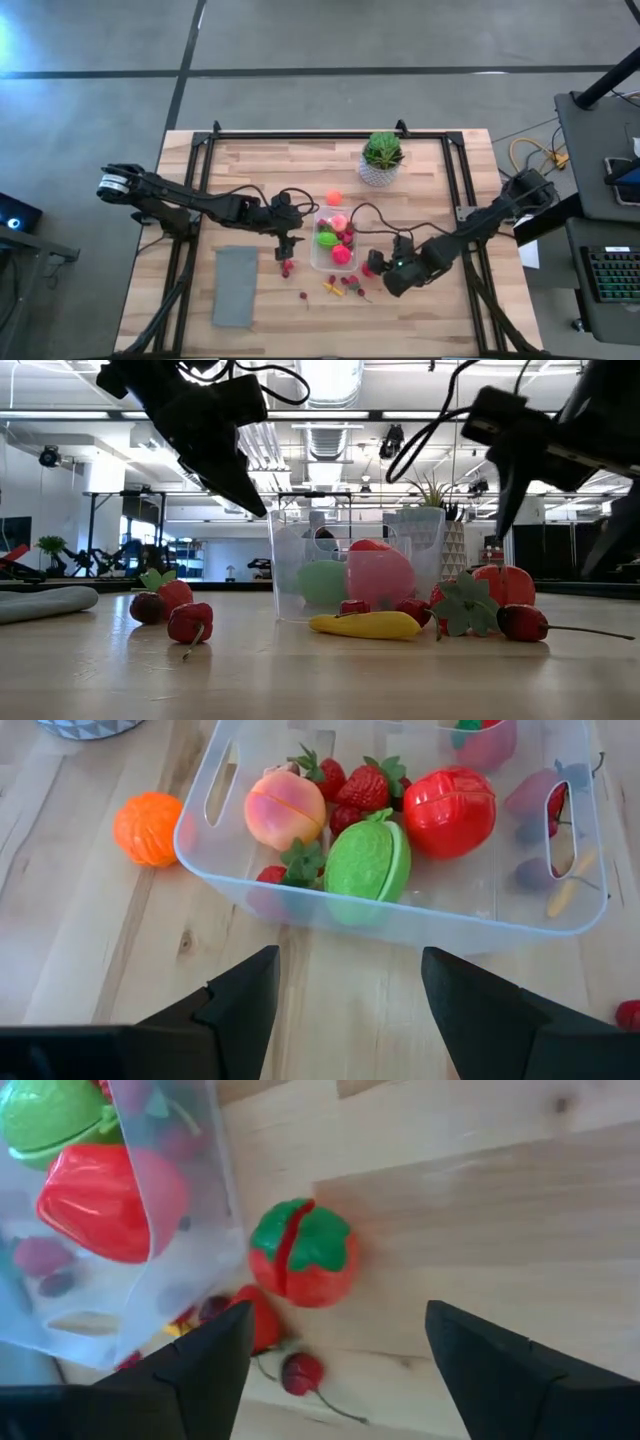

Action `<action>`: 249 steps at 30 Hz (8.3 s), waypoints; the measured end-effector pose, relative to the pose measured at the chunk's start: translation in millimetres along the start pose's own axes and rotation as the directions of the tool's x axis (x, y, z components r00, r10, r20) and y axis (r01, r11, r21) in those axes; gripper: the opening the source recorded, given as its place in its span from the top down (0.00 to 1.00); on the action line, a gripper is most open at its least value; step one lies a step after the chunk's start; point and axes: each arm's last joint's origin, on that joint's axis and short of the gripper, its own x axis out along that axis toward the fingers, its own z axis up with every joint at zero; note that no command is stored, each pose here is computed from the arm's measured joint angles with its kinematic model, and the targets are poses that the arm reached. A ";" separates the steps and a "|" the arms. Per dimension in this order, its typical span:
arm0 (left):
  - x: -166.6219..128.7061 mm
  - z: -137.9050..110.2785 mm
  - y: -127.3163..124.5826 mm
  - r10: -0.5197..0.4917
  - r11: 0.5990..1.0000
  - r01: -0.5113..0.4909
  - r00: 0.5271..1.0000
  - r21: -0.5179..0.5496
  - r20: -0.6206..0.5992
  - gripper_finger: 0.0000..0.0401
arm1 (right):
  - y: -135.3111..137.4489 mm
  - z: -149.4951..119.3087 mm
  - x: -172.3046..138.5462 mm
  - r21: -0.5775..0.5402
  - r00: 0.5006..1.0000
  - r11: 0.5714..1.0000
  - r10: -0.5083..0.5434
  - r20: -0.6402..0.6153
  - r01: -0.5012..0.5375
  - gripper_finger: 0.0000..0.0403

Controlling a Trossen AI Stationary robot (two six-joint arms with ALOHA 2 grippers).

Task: Pick and placing Produce into tupperware
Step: Put the red strawberry into the transparent bin

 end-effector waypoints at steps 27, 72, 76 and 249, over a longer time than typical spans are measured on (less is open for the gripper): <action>0.1 -0.1 0.0 0.000 0.999 0.000 1.000 0.050 0.001 0.43 | 35.6 -12.8 49.2 0.043 0.988 0.992 -0.124 0.094 0.121 0.39; 0.2 -0.4 -0.1 -0.002 0.999 0.002 1.000 0.045 0.001 0.43 | 39.1 -8.6 35.4 -0.004 0.975 0.985 -0.172 0.137 0.174 0.49; 0.2 -0.4 -0.1 -0.002 0.999 0.002 1.000 0.045 0.001 0.43 | 47.1 -9.1 20.7 -0.022 0.966 0.979 -0.194 0.173 0.201 0.49; 37.8 -67.6 -49.9 -0.152 0.986 0.165 0.957 0.031 -0.245 0.59 | 89.9 24.0 -13.9 -0.799 0.954 0.523 -0.151 0.257 0.298 0.19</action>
